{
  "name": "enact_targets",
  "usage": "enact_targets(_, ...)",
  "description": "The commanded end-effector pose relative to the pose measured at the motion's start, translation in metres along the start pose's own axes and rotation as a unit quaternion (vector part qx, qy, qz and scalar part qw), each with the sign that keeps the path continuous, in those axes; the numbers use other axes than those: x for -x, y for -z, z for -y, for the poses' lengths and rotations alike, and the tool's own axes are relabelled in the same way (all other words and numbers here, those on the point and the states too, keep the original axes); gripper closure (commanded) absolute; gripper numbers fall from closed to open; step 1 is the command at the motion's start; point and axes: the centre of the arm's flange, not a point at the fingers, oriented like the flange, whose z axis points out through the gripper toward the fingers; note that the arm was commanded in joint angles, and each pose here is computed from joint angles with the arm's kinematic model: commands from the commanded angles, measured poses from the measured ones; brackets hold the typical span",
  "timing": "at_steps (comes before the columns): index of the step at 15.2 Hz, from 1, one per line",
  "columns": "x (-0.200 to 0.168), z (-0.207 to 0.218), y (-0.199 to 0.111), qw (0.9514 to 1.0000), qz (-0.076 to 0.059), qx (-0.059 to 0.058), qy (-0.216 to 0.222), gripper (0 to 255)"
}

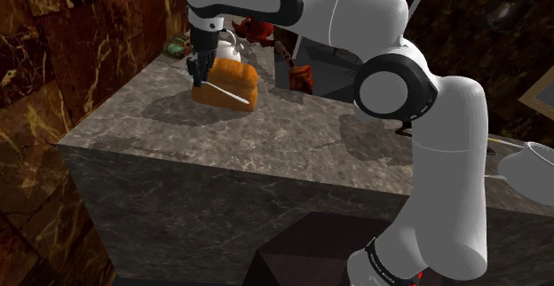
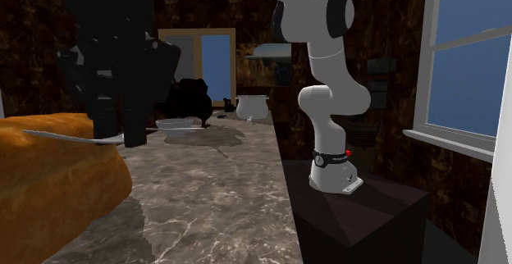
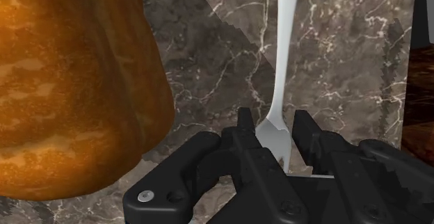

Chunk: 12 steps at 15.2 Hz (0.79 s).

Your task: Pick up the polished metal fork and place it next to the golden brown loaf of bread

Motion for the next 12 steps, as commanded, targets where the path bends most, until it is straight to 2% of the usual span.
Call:
enact_targets(1, 0.0, 0.0, -0.01, 1.0, 0.0, 0.0, 0.0, 255)
enact_targets(12, 0.002, -0.001, -0.068, 1.0, 0.0, 0.0, 0.0, 255)
